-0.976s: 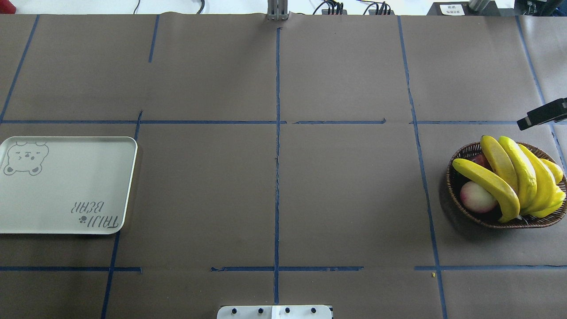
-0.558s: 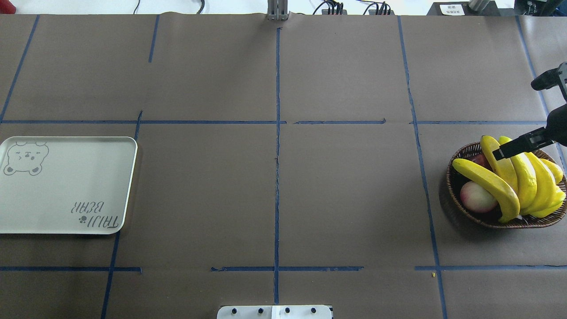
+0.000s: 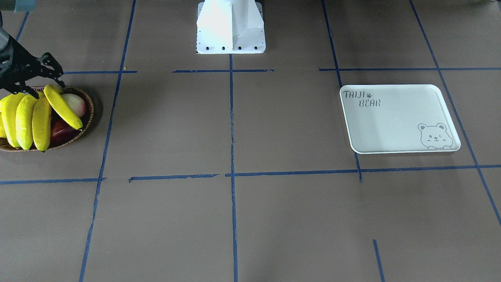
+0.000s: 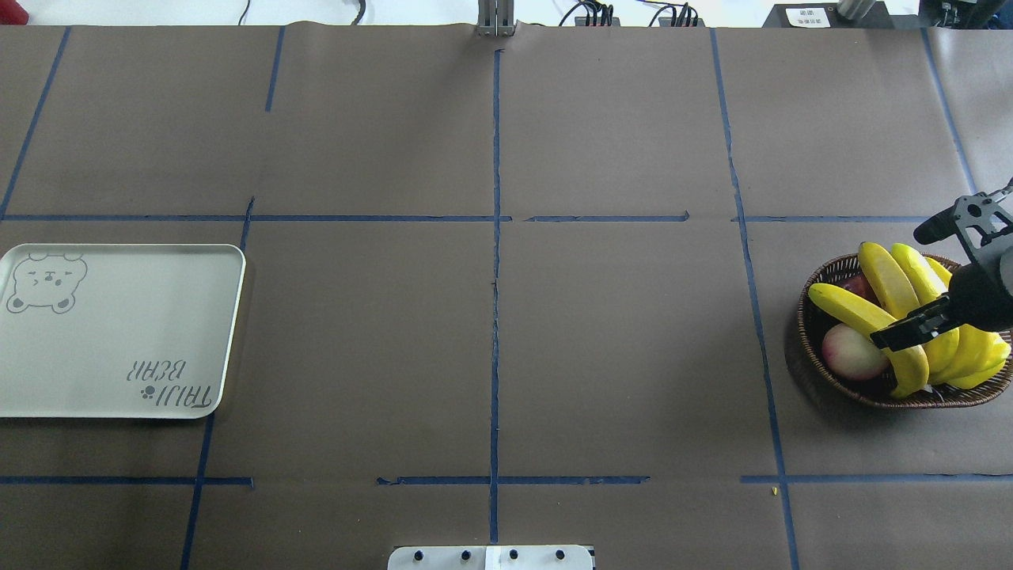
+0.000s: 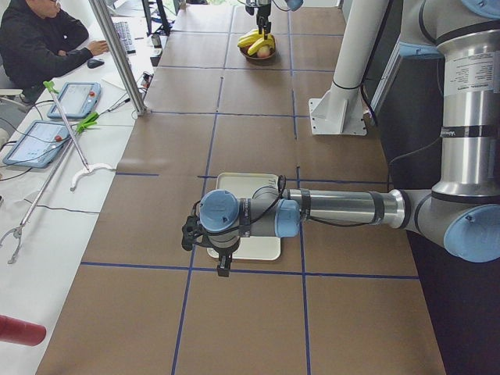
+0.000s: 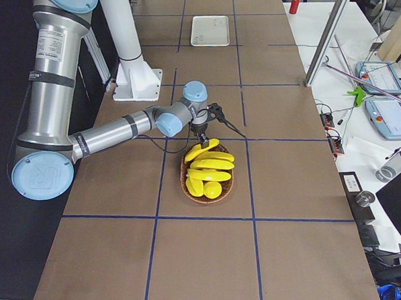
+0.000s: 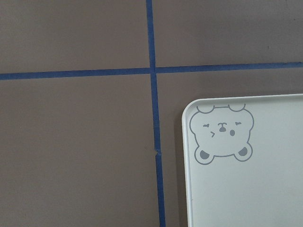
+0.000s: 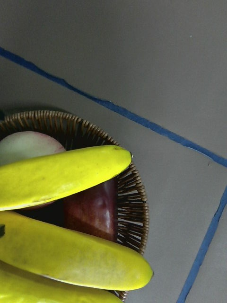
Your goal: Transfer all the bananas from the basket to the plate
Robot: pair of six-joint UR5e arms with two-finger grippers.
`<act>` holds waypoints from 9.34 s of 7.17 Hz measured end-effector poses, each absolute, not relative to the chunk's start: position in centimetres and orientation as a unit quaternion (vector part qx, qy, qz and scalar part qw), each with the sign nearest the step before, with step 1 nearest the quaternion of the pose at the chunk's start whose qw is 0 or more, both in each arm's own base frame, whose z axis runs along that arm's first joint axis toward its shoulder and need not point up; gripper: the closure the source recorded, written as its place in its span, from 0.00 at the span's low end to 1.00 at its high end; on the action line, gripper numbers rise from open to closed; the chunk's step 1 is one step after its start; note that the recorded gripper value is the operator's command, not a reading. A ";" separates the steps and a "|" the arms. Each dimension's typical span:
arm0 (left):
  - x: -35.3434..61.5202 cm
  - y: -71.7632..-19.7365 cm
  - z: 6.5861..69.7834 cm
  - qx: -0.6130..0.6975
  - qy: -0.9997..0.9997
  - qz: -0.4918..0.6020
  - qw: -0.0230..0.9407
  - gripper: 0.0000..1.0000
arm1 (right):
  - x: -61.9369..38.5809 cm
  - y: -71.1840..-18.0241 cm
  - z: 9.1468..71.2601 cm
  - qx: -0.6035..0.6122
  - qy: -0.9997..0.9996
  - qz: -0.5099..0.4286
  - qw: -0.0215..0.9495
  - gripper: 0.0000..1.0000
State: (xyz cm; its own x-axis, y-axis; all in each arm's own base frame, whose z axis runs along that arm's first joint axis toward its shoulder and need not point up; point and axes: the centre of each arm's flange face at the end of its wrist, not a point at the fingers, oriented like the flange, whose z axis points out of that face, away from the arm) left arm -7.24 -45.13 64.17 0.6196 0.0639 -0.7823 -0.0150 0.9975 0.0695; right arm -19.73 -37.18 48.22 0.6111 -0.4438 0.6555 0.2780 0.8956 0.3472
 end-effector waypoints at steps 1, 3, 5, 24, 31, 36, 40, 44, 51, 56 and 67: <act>-7.2 -45.1 64.2 0.028 0.436 0.022 0.899 0.00 | -20.1 -37.0 48.6 0.107 -0.385 -0.209 0.892 0.23; -7.2 -45.2 64.2 0.028 0.436 0.022 0.899 0.00 | -20.3 -37.0 49.4 0.107 -0.378 -0.221 0.893 0.23; -7.2 -45.2 64.1 0.028 0.436 0.022 0.899 0.00 | -20.4 -37.0 50.1 0.100 -0.375 -0.223 0.894 0.23; 8.2 -51.5 50.4 0.081 0.462 -0.074 0.880 0.02 | -27.2 -42.3 29.6 0.062 -0.539 0.010 0.840 0.99; 33.6 -50.3 23.8 -0.025 0.688 -0.166 0.706 0.01 | -41.6 -33.4 17.9 0.099 -0.673 0.109 0.725 1.00; 41.3 -44.9 15.9 -0.082 0.723 -0.120 0.676 0.02 | -45.0 -31.9 16.2 0.097 -0.679 0.095 0.722 1.00; 45.8 -41.5 15.5 -0.081 0.726 -0.120 0.673 0.99 | -45.1 -31.7 15.9 0.095 -0.683 0.091 0.718 0.97; 46.1 -41.6 15.9 -0.053 0.724 -0.098 0.681 1.00 | -45.1 -31.5 15.8 0.093 -0.686 0.089 0.716 0.00; 37.7 -50.3 30.9 -0.011 0.622 -0.205 0.756 1.00 | -39.6 -32.6 16.8 0.085 -0.660 0.101 0.739 0.00; 18.9 -44.3 59.9 0.053 0.431 -0.158 0.887 1.00 | -36.5 -34.8 19.1 0.116 -0.526 0.075 0.839 0.00; 15.3 -44.1 59.3 0.061 0.441 -0.118 0.888 0.00 | -32.5 -37.9 20.5 0.109 -0.494 0.062 0.860 0.00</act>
